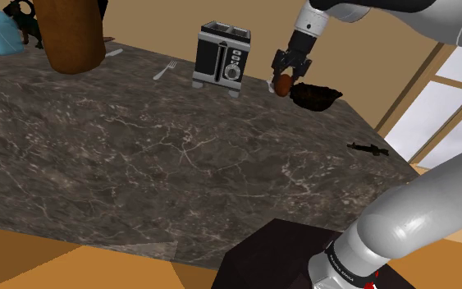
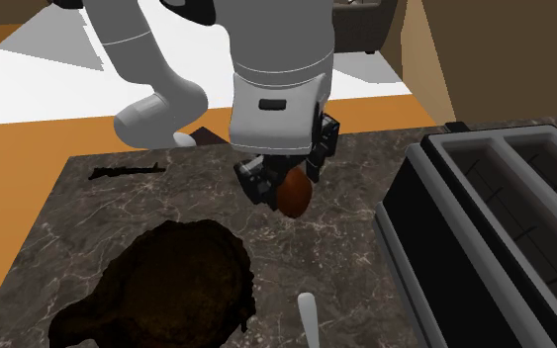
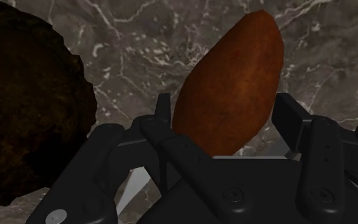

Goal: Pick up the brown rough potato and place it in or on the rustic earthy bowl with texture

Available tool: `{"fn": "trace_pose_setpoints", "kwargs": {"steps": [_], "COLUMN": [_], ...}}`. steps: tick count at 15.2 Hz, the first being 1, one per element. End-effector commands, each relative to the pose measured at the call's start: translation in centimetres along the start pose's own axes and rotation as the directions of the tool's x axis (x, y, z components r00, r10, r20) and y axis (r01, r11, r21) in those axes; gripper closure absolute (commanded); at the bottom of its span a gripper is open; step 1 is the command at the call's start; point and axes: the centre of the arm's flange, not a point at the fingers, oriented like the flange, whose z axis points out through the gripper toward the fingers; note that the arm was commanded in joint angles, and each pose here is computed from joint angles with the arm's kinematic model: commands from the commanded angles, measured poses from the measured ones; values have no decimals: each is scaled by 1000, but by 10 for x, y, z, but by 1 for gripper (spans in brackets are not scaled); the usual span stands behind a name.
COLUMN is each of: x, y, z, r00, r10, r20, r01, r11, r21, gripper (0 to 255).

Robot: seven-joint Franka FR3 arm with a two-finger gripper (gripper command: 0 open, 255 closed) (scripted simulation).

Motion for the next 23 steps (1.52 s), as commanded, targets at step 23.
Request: {"fn": "trace_pose_setpoints", "kwargs": {"steps": [23], "x": [4], "y": [56], "z": [-104], "r00": [1000], "r10": [0], "r20": [0], "r01": [0], "r11": [1000], "r21": [0], "gripper": [255]}}
